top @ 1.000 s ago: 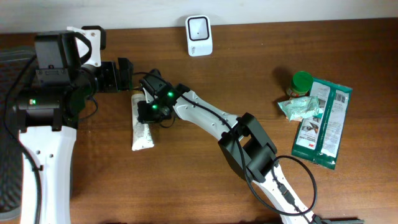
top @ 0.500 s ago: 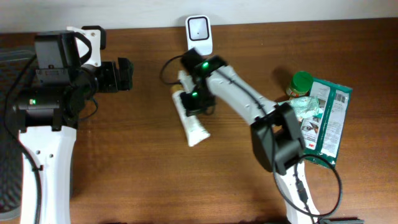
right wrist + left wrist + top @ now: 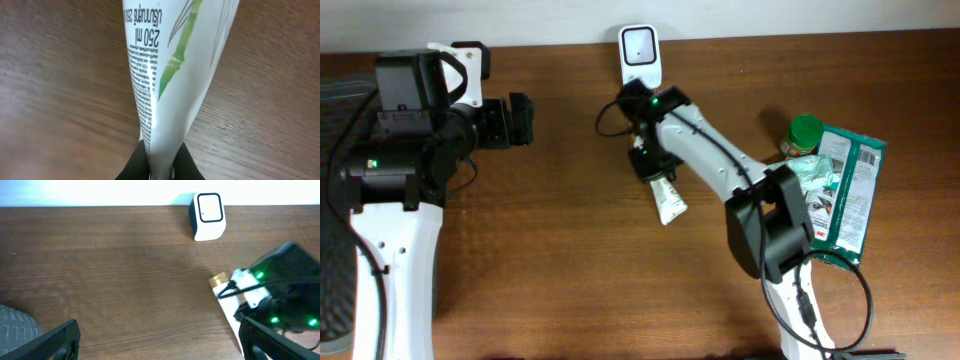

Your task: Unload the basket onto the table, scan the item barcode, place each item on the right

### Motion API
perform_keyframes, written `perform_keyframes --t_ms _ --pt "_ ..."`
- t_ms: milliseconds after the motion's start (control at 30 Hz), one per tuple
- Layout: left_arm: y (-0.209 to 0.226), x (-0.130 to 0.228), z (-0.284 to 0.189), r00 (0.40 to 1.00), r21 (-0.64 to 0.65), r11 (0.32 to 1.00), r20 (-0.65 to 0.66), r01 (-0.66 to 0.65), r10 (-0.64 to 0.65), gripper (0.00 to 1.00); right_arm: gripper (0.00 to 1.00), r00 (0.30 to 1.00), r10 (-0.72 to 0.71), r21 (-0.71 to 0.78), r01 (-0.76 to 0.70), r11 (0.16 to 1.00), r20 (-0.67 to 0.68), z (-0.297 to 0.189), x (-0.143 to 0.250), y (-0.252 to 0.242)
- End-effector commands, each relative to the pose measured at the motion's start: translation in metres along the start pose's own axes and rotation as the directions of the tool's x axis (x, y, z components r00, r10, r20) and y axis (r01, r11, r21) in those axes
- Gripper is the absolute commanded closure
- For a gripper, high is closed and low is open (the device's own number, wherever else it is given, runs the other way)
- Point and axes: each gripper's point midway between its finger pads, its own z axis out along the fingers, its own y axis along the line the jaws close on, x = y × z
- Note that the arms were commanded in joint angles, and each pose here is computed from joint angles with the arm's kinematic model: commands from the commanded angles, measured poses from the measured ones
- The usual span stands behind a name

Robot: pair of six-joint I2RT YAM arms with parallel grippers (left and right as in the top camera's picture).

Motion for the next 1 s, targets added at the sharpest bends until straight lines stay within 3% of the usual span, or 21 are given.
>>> perform_keyframes --t_ms 0,200,433,767,967 --pt "0.002 -0.006 -0.007 1.000 -0.008 1.000 0.025 -0.012 0.012 0.01 0.96 0.998 0.067 0.052 -0.066 0.996 -0.005 0.013 0.012 0.003" --pt "0.002 -0.006 -0.007 1.000 -0.008 1.000 0.025 -0.012 0.012 0.01 0.95 0.994 0.087 0.023 -0.085 0.996 -0.067 0.033 0.030 0.001" --pt "0.002 -0.006 -0.007 1.000 -0.008 1.000 0.025 -0.012 0.012 0.01 0.78 0.991 0.096 -0.083 -0.104 0.991 -0.092 0.026 0.027 -0.002" --pt "0.002 -0.006 -0.007 1.000 -0.008 1.000 0.025 -0.012 0.012 0.01 0.64 0.971 0.094 -0.282 -0.156 0.947 -0.220 0.013 0.046 -0.023" --pt "0.002 -0.006 -0.007 1.000 -0.008 1.000 0.025 -0.012 0.012 0.01 0.55 0.995 0.054 -0.392 -0.081 0.916 -0.081 -0.020 0.026 -0.036"
